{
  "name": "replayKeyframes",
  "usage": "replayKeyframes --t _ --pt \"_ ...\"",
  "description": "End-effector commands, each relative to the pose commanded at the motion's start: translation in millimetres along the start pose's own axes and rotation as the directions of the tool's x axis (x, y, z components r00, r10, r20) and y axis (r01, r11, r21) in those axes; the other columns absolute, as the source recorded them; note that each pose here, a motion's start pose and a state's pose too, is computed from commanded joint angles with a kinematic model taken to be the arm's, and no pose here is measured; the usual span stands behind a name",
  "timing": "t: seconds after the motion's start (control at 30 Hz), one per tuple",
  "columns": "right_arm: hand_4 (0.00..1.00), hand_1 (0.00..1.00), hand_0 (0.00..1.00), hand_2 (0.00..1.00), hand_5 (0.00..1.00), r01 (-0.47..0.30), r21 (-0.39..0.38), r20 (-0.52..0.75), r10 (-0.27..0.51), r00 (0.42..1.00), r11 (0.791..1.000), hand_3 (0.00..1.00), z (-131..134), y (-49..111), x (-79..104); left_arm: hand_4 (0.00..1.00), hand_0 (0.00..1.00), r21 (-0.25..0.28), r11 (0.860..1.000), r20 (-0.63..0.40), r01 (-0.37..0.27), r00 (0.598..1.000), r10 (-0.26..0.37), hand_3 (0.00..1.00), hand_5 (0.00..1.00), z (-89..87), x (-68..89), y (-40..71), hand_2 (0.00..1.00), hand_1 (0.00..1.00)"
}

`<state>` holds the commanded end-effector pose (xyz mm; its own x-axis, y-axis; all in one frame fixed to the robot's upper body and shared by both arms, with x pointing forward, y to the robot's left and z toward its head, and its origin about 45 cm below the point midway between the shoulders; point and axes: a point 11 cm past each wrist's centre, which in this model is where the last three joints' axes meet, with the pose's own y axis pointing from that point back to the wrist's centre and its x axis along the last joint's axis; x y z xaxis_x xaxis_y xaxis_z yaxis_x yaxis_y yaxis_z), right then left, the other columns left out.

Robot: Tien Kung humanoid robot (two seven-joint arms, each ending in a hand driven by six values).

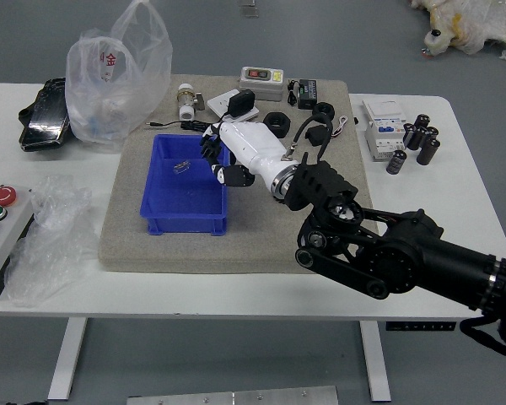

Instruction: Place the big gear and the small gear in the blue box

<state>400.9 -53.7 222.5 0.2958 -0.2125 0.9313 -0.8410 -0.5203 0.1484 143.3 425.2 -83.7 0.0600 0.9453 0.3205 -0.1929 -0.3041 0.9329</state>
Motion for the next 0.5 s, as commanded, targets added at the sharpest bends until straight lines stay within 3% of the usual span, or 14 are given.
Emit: replayKeyframes --t 0.17,0.2,0.5 --pt "0.434 0.595 0.351 0.648 0.180 0.033 0.006 -0.027 -0.032 0.999 0.999 0.663 -5 -2.1 -8.1 0.668 0.651 -0.001 1.000 0.002 0.000 1.000 0.000 0.684 0.356 0.9 0.0 0.1 0.571 0.602" --pt "0.495 0.695 0.417 0.765 0.180 0.039 0.004 -0.031 -0.039 0.999 0.999 0.727 -5 -2.4 -9.5 0.668 0.651 -0.001 1.000 0.003 0.001 1.000 -0.001 0.684 0.356 1.1 -0.1 0.1 0.571 0.602" --pt "0.541 0.729 0.451 0.800 0.201 0.104 -0.037 -0.057 -0.106 0.993 0.994 0.769 2 -2.0 -23.5 0.669 0.652 -0.002 1.000 0.003 0.002 1.000 -0.002 0.684 0.357 1.6 -0.5 0.2 0.571 0.602"
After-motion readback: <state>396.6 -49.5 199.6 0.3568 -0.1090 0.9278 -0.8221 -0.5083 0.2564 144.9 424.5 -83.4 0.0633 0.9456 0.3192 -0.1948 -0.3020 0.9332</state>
